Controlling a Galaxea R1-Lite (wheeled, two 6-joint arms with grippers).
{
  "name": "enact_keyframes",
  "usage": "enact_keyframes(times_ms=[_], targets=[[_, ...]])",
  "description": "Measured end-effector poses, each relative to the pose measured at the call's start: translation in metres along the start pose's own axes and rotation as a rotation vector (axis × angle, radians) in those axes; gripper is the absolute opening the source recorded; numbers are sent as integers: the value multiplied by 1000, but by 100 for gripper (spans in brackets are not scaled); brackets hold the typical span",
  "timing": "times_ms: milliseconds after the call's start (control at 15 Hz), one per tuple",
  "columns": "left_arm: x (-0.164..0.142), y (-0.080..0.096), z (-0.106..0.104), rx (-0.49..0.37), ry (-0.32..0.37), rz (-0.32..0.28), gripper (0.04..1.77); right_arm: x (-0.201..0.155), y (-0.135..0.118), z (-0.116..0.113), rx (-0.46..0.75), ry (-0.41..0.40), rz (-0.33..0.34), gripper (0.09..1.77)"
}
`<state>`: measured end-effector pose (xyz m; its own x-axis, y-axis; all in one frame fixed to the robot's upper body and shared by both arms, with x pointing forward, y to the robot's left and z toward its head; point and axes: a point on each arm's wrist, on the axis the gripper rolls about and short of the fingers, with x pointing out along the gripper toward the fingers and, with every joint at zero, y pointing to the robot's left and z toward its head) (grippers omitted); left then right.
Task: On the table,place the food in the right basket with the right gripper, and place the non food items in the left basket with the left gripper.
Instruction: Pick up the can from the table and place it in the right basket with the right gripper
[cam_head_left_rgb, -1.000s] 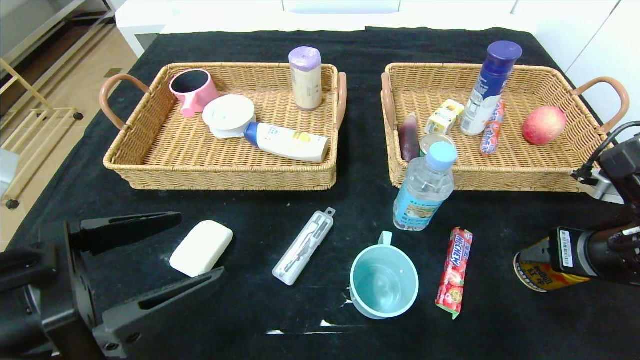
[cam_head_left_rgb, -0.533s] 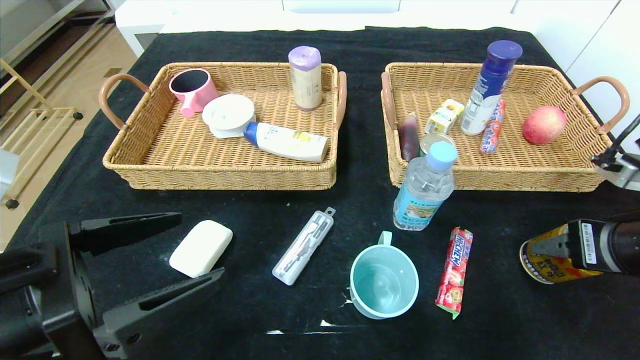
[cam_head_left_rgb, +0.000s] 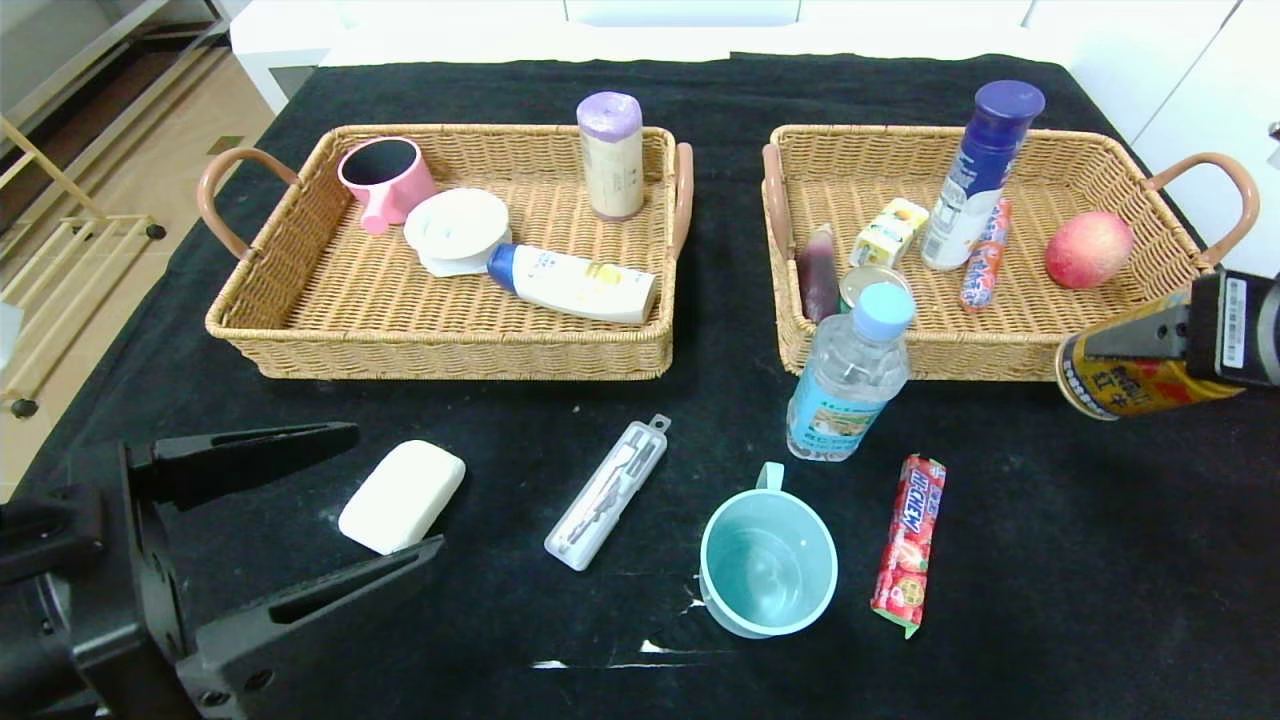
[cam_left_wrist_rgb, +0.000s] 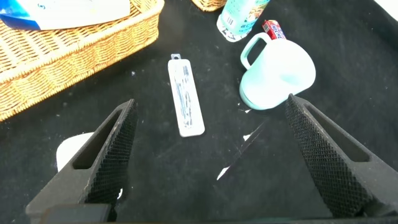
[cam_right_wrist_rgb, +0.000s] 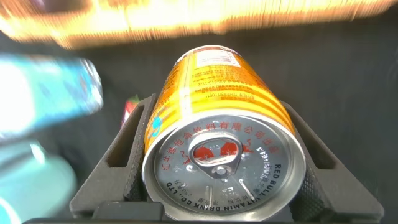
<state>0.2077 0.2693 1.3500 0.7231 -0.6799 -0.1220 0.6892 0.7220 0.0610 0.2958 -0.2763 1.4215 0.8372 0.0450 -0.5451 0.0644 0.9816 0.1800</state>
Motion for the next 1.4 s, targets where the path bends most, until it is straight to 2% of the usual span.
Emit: enact_keyframes(times_ms=[333,600,933,1400], targets=[[-4,-1,2,10,-16,3,172,5,4,42,45,-123,-2,121],[-5,-1,3,12,-22,7,172,28,2,67,81,-243,-13,121],[-7,-1,5,23,-32,7,172,67,-8,80,113,-299,-51,121],[-7,-1,5,25,-40,8,172,96,-13,79,121,-275,-81,121]])
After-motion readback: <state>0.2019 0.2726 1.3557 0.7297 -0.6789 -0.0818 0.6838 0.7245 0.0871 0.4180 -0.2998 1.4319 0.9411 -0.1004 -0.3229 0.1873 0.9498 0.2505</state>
